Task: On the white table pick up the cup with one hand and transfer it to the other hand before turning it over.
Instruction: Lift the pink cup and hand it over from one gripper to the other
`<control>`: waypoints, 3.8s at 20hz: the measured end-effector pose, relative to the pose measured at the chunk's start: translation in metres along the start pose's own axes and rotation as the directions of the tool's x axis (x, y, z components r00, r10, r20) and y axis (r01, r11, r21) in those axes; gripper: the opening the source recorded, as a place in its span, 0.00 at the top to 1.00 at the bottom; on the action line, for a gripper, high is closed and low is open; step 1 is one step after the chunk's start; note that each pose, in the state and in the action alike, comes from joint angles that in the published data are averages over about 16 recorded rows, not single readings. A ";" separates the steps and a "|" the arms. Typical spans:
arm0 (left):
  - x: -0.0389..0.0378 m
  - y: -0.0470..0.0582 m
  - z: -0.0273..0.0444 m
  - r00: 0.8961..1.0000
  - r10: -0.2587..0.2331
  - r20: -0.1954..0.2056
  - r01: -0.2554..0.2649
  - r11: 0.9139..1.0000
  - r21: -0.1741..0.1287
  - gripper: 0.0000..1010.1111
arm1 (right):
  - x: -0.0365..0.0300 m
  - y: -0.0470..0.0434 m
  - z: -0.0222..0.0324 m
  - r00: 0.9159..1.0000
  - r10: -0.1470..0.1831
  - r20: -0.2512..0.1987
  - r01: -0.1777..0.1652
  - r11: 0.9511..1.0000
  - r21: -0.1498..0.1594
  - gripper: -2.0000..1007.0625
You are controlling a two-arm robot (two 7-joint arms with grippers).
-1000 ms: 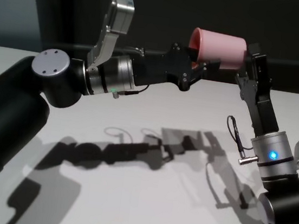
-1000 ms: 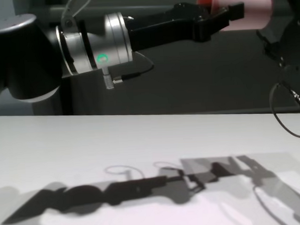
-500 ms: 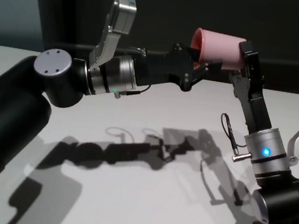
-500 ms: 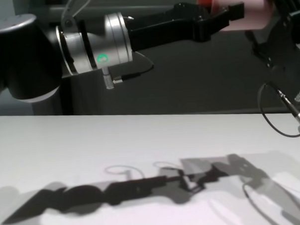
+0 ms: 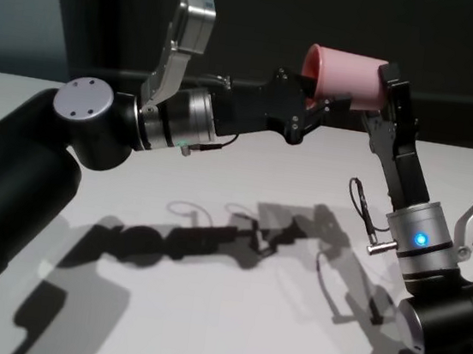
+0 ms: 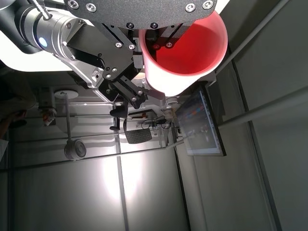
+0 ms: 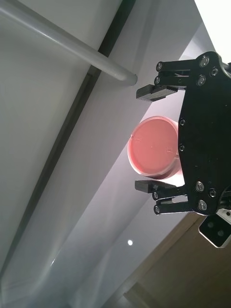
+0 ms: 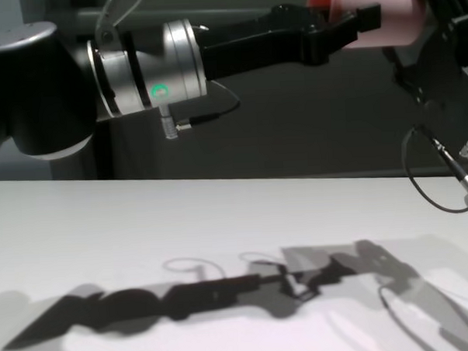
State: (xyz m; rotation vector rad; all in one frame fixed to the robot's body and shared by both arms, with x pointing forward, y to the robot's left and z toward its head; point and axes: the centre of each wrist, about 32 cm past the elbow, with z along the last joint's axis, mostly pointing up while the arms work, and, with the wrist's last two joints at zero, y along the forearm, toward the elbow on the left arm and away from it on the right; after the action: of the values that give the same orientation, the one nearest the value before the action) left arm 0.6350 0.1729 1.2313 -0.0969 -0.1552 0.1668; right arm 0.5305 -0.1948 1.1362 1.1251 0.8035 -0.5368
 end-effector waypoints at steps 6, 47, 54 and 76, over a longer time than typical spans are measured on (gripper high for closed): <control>0.0000 0.000 0.0000 1.000 0.000 0.000 0.000 1.000 0.000 0.95 | 0.0014 0.0018 -0.0020 1.000 0.008 -0.019 -0.008 1.000 -0.002 0.01; 0.0000 0.000 0.0000 1.000 0.000 0.000 0.000 1.000 0.000 0.95 | 0.0022 0.0054 -0.0081 0.999 0.025 -0.044 -0.025 1.000 -0.010 0.03; 0.0000 0.000 0.0000 1.000 0.000 0.000 0.000 1.000 0.000 0.95 | 0.0019 0.0057 -0.0080 0.999 0.025 -0.043 -0.026 1.000 -0.009 0.13; 0.0000 0.000 -0.0001 1.000 0.000 0.000 0.000 1.000 0.000 0.95 | 0.0018 0.0058 -0.0077 0.999 0.025 -0.044 -0.025 1.000 -0.009 0.25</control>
State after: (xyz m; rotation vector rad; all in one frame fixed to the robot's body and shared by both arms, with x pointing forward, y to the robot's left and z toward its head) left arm 0.6351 0.1730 1.2312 -0.0966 -0.1550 0.1669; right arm 0.5336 -0.1856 1.1365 1.1402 0.8284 -0.4880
